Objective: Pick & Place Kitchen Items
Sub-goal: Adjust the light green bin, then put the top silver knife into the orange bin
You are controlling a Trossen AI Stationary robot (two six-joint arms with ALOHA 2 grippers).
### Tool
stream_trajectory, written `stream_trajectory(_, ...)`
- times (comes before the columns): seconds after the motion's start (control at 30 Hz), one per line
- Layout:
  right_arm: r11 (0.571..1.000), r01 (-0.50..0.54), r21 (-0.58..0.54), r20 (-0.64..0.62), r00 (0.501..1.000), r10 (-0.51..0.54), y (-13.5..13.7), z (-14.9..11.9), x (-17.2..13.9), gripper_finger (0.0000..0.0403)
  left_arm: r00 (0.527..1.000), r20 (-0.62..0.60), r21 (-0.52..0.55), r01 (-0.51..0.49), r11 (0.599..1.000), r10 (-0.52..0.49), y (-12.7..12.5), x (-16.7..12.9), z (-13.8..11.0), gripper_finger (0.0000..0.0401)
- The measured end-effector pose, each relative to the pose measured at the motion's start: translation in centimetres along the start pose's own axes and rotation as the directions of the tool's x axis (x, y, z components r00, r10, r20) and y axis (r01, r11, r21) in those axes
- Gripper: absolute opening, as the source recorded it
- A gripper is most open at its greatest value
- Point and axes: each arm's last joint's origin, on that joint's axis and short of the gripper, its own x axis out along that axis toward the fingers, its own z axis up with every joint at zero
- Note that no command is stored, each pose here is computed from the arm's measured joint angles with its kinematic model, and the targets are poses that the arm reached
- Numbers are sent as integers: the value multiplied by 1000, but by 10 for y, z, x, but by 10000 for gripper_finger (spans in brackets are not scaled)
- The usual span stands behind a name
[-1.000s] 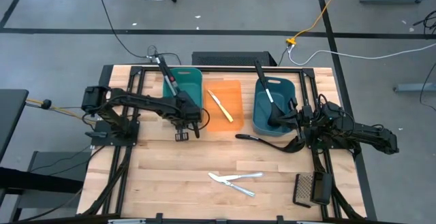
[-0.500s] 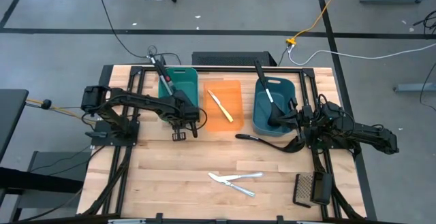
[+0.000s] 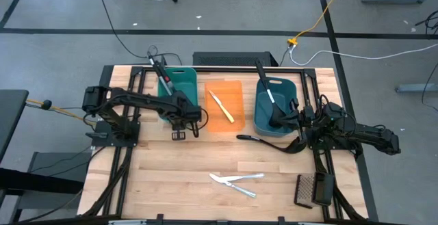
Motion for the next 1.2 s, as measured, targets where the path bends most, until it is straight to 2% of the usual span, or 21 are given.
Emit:
stream_trajectory(0.27, 1000, 0, 1, 0, 1000, 0, 0, 0, 0, 7, 1000, -2, 35, -21, 999, 21, -6, -62, -1, 173)
stream_trajectory(0.37, 1000, -1, 6, 0, 1000, 1, 0, 0, 0, 7, 994, 109, 49, -21, 999, 16, -9, -93, -13, 179)
stream_trajectory(0.5, 1000, 0, 7, -4, 1000, 0, 0, 0, 0, 7, 950, 312, 54, -40, 998, 21, -7, -129, -50, 169)
stream_trajectory(0.57, 1000, 0, 7, -5, 1000, 0, 0, 0, 0, 7, 881, 473, 27, -16, 1000, 2, -3, -140, -72, 151)
stream_trajectory(0.6, 1000, 0, 7, -4, 1000, 0, 0, 0, 0, 7, 822, 569, 18, 15, 1000, -23, -1, -144, -82, 137)
stream_trajectory(0.67, 1000, 0, 0, -4, 1000, 0, 0, -1, 0, 7, 670, 737, 40, 87, 995, -88, 2, -142, -104, 98)
stream_trajectory(0.73, 1000, 0, -1, -4, 1000, 0, 0, 0, 0, 7, 507, 852, 61, 144, 988, -126, 3, -133, -120, 47)
stream_trajectory(0.8, 1000, 0, -1, -4, 1000, 0, 0, 0, 0, 7, 358, 924, 66, 203, 977, -137, 4, -119, -135, 13)
stream_trajectory(0.9, 1000, 0, -1, -4, 1000, 0, 0, 0, 0, 7, 175, 979, 58, 235, 970, -101, 1, -94, -147, 10)
stream_trajectory(0.93, 1000, 1, -1, -4, 1000, -1, 0, 0, 0, 7, 128, 988, 57, 238, 970, -89, 1, -86, -151, 8)
stream_trajectory(1.0, 1000, 0, -1, -3, 1000, 0, 0, 0, 0, 7, 73, 994, 57, 243, 968, -77, -1, -69, -157, 5)
stream_trajectory(1.07, 1000, 0, -1, -3, 1000, 0, 0, 0, 0, 7, 44, 996, 62, 242, 968, -74, -3, -56, -162, 5)
stream_trajectory(1.13, 1000, 0, -1, -3, 1000, 0, 0, 0, 0, 7, 44, 995, 77, 224, 972, -89, -6, -42, -163, 4)
stream_trajectory(1.2, 1000, 1, -2, -3, 1000, -1, 0, 0, 0, 7, 72, 993, 77, 199, 977, -93, -9, -27, -163, 4)
